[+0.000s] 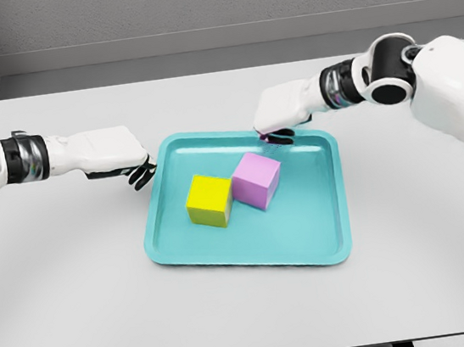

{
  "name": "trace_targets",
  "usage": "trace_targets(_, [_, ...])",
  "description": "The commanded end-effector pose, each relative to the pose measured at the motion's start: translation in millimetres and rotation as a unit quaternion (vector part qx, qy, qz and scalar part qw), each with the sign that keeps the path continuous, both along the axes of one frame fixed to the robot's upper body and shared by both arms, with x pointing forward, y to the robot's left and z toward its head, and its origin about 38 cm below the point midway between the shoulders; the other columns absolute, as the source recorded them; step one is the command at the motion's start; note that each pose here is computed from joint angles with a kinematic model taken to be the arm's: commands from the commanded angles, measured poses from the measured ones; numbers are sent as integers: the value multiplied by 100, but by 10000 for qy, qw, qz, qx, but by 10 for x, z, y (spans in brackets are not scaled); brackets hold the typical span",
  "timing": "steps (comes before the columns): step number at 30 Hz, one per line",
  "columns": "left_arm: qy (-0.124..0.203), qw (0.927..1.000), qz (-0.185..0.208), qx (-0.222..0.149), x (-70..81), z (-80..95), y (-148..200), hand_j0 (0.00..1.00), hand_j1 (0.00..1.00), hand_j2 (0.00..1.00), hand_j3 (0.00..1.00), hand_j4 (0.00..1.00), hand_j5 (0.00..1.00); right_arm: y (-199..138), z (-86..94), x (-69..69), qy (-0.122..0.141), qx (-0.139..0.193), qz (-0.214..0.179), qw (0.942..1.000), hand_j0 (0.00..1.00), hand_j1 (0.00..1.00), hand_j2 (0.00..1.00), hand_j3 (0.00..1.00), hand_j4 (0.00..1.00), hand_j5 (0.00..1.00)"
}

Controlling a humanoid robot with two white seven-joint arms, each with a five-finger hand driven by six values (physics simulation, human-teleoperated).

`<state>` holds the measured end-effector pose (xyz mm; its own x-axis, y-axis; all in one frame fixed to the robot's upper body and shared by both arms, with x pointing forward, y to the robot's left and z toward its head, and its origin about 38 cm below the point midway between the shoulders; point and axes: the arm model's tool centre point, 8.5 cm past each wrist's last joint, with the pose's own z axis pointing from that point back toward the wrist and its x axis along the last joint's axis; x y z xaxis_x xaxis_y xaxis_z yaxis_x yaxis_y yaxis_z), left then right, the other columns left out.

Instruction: Push two cubes

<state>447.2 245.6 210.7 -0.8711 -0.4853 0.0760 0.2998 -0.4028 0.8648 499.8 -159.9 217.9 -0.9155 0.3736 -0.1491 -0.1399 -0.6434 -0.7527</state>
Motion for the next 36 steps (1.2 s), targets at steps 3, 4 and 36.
trace_targets(3, [8, 10000, 13, -24, 1, 6, 1, 15, 15, 15, 15, 15, 15, -208, -122, 243, 217, 53, -616, 9979, 0, 0, 0, 0, 0, 0])
trace_targets(4, [8, 10000, 13, -24, 1, 6, 1, 15, 15, 15, 15, 15, 15, -202, -112, 248, 208, 50, -612, 9979, 0, 0, 0, 0, 0, 0])
trace_targets(36, [5, 10000, 35, -13, 7, 6, 17, 15, 15, 15, 15, 15, 15, 548, -482, -106, 453, -333, 427, 9975, 0, 0, 0, 0, 0, 0])
